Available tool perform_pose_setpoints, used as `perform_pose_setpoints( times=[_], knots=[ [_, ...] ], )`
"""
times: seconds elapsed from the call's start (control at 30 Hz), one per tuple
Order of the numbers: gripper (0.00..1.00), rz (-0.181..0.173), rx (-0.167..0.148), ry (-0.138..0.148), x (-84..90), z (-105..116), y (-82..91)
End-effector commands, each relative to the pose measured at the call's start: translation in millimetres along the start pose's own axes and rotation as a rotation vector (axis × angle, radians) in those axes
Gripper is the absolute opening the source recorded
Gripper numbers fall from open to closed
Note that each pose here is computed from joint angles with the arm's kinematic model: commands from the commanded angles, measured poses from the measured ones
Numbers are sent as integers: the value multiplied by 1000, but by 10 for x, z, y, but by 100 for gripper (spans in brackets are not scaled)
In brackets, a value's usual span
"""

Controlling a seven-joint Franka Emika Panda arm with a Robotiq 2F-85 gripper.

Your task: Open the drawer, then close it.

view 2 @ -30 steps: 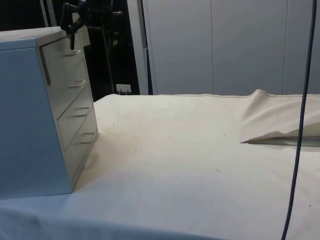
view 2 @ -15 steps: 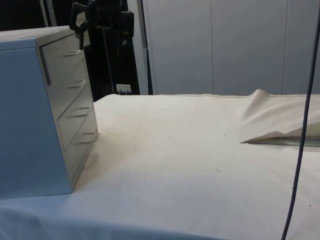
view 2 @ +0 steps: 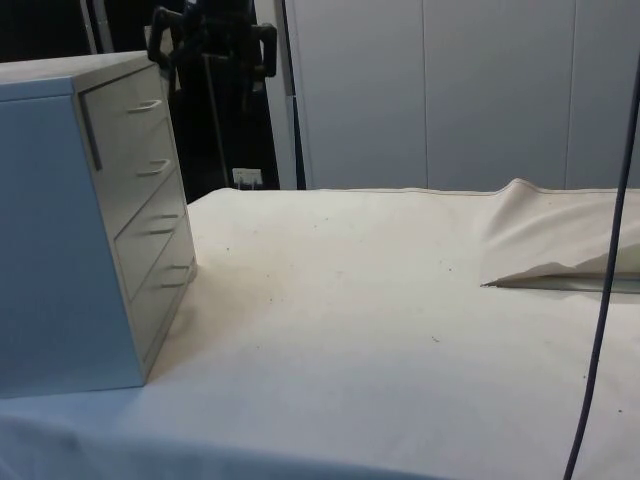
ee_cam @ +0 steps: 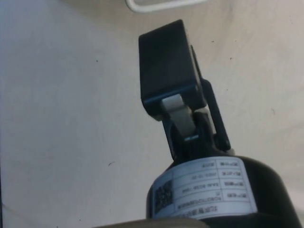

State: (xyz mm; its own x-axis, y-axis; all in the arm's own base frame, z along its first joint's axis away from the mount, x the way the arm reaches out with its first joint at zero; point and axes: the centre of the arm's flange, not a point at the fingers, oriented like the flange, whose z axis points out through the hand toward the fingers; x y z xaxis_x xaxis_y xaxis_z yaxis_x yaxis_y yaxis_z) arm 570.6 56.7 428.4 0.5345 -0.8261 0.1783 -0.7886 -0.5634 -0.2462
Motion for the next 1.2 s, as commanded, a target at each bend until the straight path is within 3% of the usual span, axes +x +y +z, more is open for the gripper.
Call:
perform_pose_setpoints(
  times=[0.0, 0.07, 0.1, 0.13, 0.33, 0.37, 0.47, 0.63, 0.67, 0.8, 0.93, 0.97, 1.0, 1.17],
  knots=[
    [100, 18, 1, 14, 21, 11, 5],
    [100, 27, -2, 15, 35, 19, 12],
    [100, 15, -3, 2, 8, 11, 6],
    [100, 31, -2, 15, 46, 21, 15],
    [100, 61, -6, 19, 108, 39, 39],
    [100, 48, -9, 7, 78, 34, 39],
    [100, 77, -6, 21, 146, 48, 50],
    [100, 91, 2, 28, 175, 51, 39],
    [100, 81, -5, 17, 161, 45, 60],
    [100, 105, 27, 44, 203, 49, 15],
    [100, 117, 43, 54, 207, 58, -2],
    [100, 106, 36, 42, 192, 56, 9],
    [100, 122, 52, 59, 211, 57, -12],
    [100, 139, 74, 71, 224, 62, -36]
  ],
)
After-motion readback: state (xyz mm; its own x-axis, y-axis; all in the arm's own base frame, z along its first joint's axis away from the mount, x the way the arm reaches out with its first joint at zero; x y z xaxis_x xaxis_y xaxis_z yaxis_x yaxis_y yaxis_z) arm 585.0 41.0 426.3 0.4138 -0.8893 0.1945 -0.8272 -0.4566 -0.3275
